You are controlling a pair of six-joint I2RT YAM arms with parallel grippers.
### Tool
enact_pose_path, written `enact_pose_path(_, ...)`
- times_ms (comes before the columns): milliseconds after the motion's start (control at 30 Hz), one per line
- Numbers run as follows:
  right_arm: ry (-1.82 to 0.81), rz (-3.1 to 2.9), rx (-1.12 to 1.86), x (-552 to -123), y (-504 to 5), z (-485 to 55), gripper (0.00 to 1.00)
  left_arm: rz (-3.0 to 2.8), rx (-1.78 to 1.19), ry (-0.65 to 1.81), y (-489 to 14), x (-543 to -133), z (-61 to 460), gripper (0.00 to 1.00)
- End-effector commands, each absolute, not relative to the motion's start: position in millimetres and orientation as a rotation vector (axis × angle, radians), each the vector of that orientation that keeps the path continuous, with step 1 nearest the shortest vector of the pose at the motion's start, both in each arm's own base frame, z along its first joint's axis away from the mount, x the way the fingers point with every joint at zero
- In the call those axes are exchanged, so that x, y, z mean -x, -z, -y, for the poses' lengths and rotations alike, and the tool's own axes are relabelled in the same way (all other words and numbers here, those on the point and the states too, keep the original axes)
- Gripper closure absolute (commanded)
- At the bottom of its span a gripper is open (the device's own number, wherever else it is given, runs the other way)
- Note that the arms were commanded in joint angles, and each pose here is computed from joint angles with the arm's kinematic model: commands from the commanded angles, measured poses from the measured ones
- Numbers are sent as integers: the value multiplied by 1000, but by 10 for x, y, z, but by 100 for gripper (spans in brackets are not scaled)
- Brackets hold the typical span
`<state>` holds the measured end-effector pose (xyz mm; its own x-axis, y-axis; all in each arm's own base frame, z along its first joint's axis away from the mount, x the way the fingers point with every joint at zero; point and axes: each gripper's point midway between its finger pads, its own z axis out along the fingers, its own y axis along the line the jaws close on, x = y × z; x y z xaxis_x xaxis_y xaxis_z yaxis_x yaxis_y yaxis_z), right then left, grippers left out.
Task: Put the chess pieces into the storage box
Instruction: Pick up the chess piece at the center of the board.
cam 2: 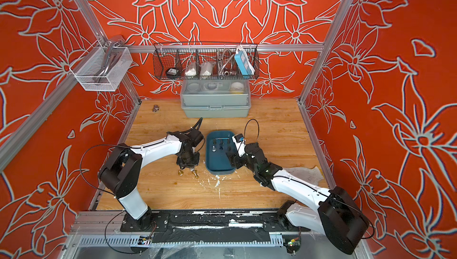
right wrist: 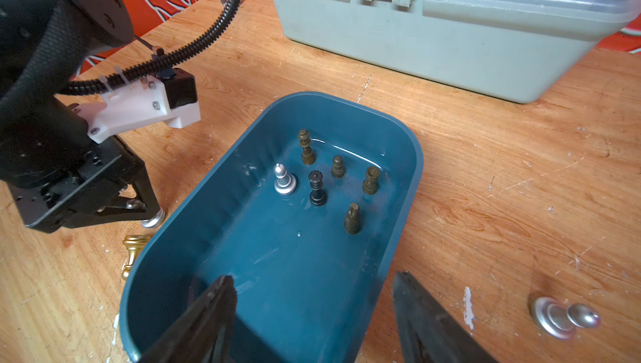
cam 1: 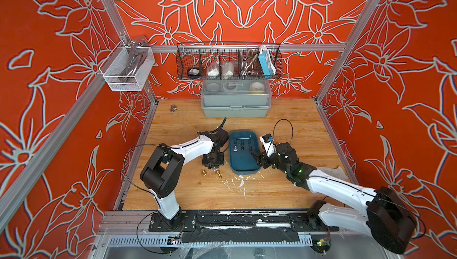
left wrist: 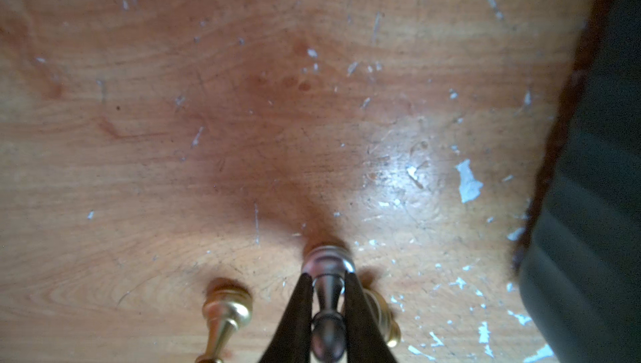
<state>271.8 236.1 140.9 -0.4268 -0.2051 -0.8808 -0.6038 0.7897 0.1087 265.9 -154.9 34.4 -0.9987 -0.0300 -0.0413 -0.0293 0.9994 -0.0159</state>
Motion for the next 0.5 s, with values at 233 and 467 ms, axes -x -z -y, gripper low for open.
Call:
enact_pose_path(233,-503,-1988,593,-2759,-1515,-2390,24,-3071,41,-32,-429,-2647,1489,86)
enact_pose_path(467,-491,-1988,570,-2774,-1527,-2359,24,-2977,20,-46,-817,-2761,1482,86)
